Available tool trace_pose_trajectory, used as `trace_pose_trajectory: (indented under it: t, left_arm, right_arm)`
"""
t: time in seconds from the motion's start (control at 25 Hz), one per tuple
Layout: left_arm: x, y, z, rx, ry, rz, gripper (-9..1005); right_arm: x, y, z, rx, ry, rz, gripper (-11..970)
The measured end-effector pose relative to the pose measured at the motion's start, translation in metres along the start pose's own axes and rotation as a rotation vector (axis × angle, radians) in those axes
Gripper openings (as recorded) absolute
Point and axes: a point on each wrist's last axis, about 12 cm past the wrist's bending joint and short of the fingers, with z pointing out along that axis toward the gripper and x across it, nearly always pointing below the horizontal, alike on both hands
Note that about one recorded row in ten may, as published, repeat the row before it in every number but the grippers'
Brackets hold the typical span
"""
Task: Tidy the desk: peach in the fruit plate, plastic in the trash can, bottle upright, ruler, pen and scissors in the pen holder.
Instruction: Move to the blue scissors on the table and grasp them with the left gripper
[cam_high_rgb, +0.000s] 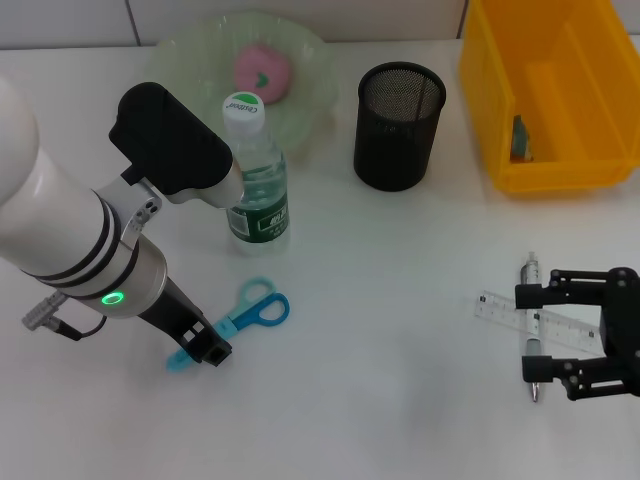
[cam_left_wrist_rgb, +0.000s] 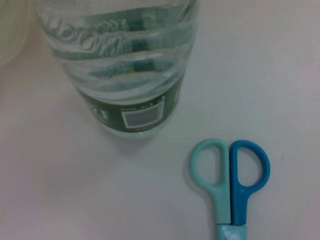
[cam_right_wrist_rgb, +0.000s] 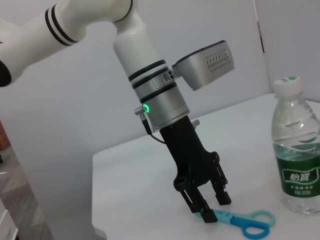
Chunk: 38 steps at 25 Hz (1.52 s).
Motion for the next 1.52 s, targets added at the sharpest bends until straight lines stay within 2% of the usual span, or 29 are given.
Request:
trace_pose_trajectory:
  t: [0.24,0.8,0.92,1.52]
  left_arm:
    - [-0.0009,-0.0048,0.0024,0.004,0.007,0.022,528]
    - [-0.0019,-0.0058,0.0036,-0.018,0.015,0.035,521]
    - [-0.0019,-0.0058,0.0036,-0.018,0.015,0.034,296]
    - [-0.0024,-0.0102,-0.0004,-0.022,-0.001,0.054,202]
  right_arm:
    - [0.0001,-0.0007,0.0005,0.004,0.001,0.000,780]
    - [0.0007,-0.0024,0.0013,0.015,0.004,0.002,780]
    - [0.0007,-0.0026,0.0015,0.014,0.003,-0.003,780]
    - [0.0006,-0.0027,0.0010,0.017,0.000,-0.010,780]
